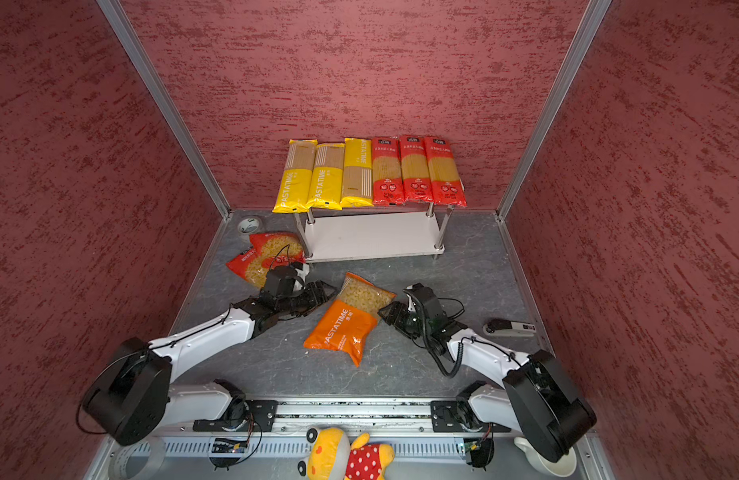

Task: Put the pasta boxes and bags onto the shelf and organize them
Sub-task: 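Grip the orange pasta bag from either side with both grippers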

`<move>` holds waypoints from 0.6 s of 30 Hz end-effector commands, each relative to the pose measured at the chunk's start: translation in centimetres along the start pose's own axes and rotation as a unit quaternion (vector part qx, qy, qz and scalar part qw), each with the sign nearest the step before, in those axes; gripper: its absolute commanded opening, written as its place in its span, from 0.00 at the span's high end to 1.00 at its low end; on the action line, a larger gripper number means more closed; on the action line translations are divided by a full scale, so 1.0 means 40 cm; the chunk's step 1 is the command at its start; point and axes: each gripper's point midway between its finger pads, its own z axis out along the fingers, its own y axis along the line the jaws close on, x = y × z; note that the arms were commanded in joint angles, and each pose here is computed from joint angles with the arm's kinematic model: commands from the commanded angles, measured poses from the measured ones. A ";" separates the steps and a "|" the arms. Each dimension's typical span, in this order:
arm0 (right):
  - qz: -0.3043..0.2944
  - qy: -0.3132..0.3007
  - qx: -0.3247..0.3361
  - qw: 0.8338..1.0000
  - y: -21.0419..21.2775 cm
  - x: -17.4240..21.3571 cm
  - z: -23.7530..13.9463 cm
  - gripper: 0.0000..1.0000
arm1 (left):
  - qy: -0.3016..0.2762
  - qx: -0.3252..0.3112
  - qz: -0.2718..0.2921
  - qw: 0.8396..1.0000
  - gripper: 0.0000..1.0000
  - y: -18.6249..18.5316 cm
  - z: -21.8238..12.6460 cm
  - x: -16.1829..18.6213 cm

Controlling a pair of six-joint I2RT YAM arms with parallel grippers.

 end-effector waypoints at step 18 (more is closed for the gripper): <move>0.010 0.047 -0.020 0.999 0.096 0.054 0.106 0.34 | 0.103 0.031 0.093 0.990 0.33 -0.037 0.102 0.132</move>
